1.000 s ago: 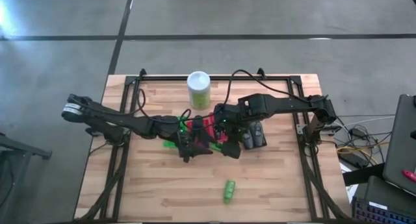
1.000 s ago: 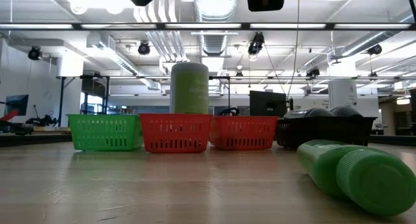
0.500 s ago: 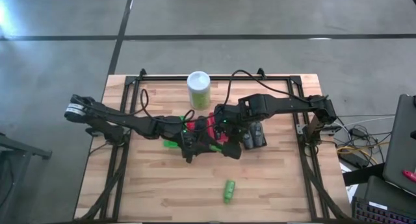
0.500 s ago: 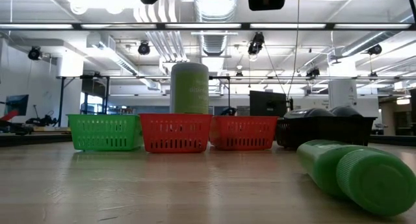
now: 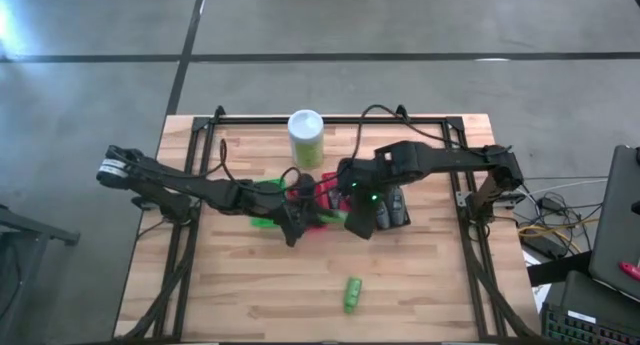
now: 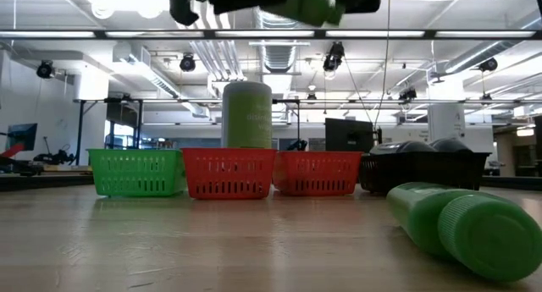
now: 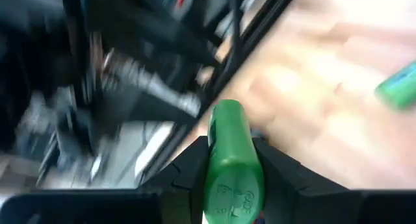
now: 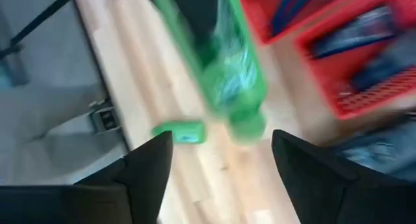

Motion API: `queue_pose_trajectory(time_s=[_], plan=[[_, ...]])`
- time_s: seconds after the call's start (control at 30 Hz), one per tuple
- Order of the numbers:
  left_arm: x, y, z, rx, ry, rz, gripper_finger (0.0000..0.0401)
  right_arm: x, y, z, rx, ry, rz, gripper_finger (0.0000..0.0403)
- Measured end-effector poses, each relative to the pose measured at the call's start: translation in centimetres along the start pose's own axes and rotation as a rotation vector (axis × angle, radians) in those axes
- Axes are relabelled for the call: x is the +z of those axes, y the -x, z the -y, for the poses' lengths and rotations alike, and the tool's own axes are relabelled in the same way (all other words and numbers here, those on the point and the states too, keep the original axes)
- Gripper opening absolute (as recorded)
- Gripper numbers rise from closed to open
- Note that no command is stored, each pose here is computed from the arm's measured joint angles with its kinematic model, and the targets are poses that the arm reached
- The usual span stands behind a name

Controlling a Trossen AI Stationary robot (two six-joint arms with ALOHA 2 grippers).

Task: Pick & Place Travel size toiletries
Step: Put the green shampoo bottle into the green bin

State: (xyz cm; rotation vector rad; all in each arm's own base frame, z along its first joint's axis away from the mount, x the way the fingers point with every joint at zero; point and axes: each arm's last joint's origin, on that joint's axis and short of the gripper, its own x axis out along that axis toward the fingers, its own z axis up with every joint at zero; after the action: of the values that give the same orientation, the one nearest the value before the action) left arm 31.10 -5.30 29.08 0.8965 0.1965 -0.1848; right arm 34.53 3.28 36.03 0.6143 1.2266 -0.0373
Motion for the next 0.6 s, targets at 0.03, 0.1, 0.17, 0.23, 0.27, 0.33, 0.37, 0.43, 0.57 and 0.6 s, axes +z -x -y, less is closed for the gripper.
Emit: queue_pose_trajectory(time_s=[0.03,0.1,0.17,0.23,0.27,0.33,0.37,0.43,0.57,0.6], plan=[[0.0,0.3,0.0,0.017,0.014,-0.047,0.0107,-0.3,0.6,0.1,-0.026,0.000,0.026,0.0262],[-0.2,1.0,-0.1,0.055,0.052,-0.145,0.0104,-0.8,1.9,0.2,-0.067,0.003,0.082,0.0274],[-0.3,2.0,0.1,0.091,0.118,-0.258,0.0101,-1.4,3.3,0.4,-0.116,-0.009,0.136,0.0285],[-0.4,3.2,0.2,0.128,0.225,-0.351,0.0101,-2.0,4.6,0.7,-0.161,-0.036,0.196,0.0294],[-0.4,3.9,0.3,0.147,0.288,-0.393,0.0102,-2.3,5.2,0.8,-0.189,-0.052,0.220,0.0299],[-0.4,5.3,0.7,0.199,0.437,-0.473,0.0102,-3.1,6.6,1.1,-0.240,-0.074,0.285,0.0306],[-0.4,5.9,1.1,0.237,0.513,-0.515,0.0102,-3.4,7.1,1.2,-0.275,-0.090,0.321,0.0310],[-0.5,7.5,1.9,0.356,0.659,-0.603,0.0099,-4.0,8.2,1.4,-0.328,-0.122,0.395,0.0316],[-0.6,10.0,4.1,0.606,0.887,-0.683,0.0094,-4.8,9.3,1.8,-0.408,-0.164,0.491,0.0325],[-0.6,10.4,4.7,0.649,0.918,-0.690,0.0094,-5.0,9.4,1.9,-0.413,-0.166,0.500,0.0327]])
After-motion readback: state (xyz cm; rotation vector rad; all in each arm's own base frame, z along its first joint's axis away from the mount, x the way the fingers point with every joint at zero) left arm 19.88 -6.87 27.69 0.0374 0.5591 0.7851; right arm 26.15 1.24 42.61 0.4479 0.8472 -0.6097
